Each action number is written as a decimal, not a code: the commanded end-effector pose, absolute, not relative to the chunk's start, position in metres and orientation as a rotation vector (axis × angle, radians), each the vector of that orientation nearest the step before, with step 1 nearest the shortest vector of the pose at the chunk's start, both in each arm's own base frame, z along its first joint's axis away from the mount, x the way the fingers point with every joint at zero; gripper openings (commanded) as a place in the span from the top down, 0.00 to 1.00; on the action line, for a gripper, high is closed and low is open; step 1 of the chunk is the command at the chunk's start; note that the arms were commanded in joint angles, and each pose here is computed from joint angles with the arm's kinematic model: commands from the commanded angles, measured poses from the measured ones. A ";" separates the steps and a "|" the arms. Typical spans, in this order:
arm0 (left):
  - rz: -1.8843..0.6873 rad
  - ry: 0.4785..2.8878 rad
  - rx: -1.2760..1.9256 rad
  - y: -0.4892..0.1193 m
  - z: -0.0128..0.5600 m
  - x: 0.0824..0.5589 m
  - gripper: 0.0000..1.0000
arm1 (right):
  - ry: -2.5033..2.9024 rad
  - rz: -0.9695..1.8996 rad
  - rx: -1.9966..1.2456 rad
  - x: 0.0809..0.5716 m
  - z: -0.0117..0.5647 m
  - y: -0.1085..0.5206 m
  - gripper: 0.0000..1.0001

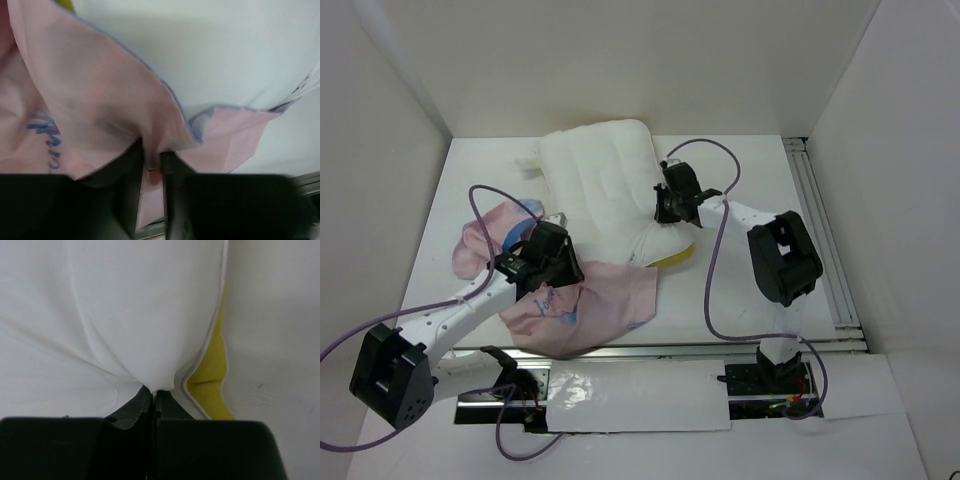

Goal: Put the pillow into the pillowcase

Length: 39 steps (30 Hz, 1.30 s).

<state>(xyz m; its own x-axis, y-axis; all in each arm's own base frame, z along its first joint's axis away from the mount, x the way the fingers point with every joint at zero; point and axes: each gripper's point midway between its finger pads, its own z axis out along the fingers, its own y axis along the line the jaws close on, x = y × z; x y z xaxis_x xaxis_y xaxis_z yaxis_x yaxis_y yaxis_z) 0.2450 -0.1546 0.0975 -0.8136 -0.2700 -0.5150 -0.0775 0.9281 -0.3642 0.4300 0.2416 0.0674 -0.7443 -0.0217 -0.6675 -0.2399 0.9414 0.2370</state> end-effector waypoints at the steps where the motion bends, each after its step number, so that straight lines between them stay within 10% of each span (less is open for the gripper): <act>1: -0.496 2.473 -0.232 -0.167 0.104 0.252 0.96 | 2.421 0.243 0.044 0.447 0.051 0.189 1.00; 12: -0.650 2.281 -0.039 -0.205 0.150 0.289 1.00 | 2.136 -0.209 0.813 0.410 0.135 -0.030 1.00; 15: -0.723 2.257 0.035 -0.233 0.170 0.309 1.00 | 2.117 -0.273 0.921 0.399 0.145 -0.060 0.64; 17: -0.719 2.275 0.055 -0.240 0.172 0.318 1.00 | 2.148 -0.228 0.855 0.402 0.150 -0.053 0.56; 20: -0.677 2.293 0.070 -0.248 0.180 0.333 0.35 | 2.152 -0.128 0.646 0.412 0.174 -0.017 0.35; 23: -0.507 2.295 0.004 -0.225 0.188 0.343 0.00 | 2.059 -0.115 0.530 0.412 0.208 0.008 0.12; 25: -0.374 2.315 -0.103 -0.196 0.188 0.341 0.00 | 2.027 -0.054 0.430 0.411 0.225 0.033 0.00; 39: -0.010 2.443 -0.641 -0.027 0.143 0.359 0.00 | 2.187 0.380 -0.556 0.365 0.163 0.276 0.00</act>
